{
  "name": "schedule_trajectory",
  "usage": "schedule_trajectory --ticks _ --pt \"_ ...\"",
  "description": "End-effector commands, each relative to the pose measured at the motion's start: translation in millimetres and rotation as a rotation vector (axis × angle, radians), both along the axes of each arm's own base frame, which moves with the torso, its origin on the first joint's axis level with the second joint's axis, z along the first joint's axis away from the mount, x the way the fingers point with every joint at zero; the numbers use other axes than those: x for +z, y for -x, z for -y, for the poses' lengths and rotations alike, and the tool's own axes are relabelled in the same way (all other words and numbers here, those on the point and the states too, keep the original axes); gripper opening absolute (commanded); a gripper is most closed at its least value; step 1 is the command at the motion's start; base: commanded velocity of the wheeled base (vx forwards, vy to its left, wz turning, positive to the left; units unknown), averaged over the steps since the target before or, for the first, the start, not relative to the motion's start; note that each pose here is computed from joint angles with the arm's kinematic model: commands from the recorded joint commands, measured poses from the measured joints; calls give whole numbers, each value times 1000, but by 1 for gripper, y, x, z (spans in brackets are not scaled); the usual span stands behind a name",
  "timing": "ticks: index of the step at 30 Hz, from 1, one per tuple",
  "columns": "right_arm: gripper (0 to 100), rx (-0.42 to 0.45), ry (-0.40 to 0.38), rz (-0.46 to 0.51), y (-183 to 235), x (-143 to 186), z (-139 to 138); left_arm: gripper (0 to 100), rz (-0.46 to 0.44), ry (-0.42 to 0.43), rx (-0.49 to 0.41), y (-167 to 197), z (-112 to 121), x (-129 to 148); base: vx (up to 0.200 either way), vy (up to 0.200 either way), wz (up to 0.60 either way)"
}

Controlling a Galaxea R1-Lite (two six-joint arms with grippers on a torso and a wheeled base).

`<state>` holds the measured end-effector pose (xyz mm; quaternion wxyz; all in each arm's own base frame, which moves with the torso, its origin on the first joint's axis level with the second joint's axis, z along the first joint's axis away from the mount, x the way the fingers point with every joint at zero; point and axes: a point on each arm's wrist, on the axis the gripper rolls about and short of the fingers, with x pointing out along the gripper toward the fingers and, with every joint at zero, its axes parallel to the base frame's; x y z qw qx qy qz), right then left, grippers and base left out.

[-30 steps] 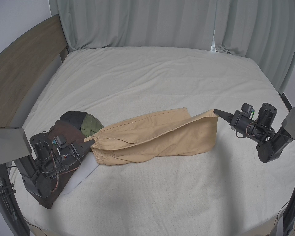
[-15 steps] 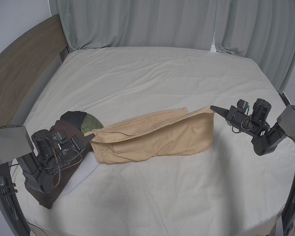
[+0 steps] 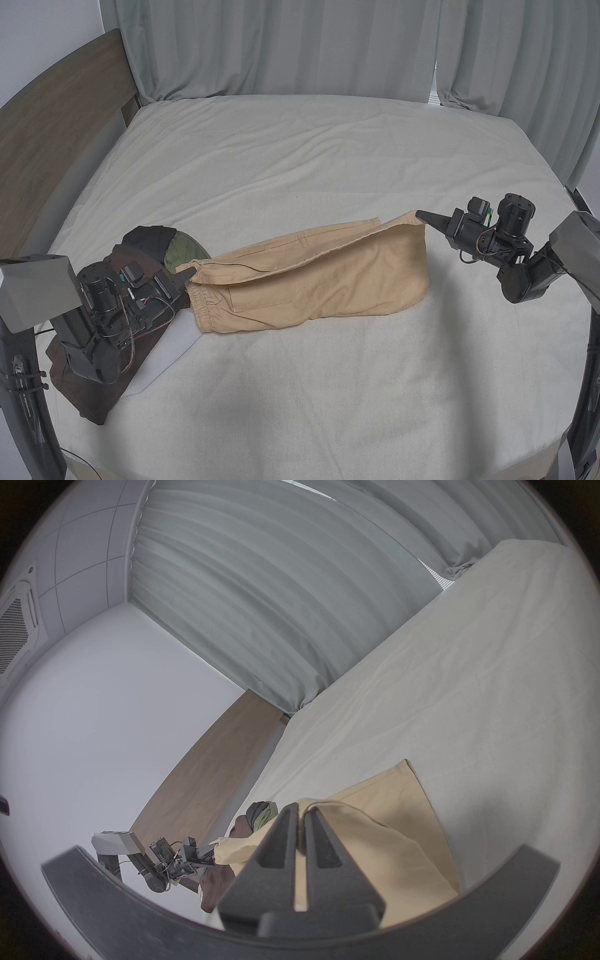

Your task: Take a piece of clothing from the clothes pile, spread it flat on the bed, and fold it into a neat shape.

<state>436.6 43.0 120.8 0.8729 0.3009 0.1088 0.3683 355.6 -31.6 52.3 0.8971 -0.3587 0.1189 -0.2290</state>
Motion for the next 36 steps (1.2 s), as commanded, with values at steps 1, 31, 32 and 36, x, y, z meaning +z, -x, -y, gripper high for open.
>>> schedule_trajectory --ticks 1,31,32,36 --pt "0 1 2 -20 -12 -16 -1 0 -17 6 3 -10 0 -13 0 0 0" --pt "100 -16 -4 15 -51 -24 -17 100 37 14 38 -37 -7 -17 0 0 0" --pt "100 -23 -5 20 -54 -25 -17 100 42 14 42 -38 -9 -17 0 0 0" --pt "100 -28 -5 18 -53 -25 -18 100 43 15 81 -43 -16 -20 0 0 0"
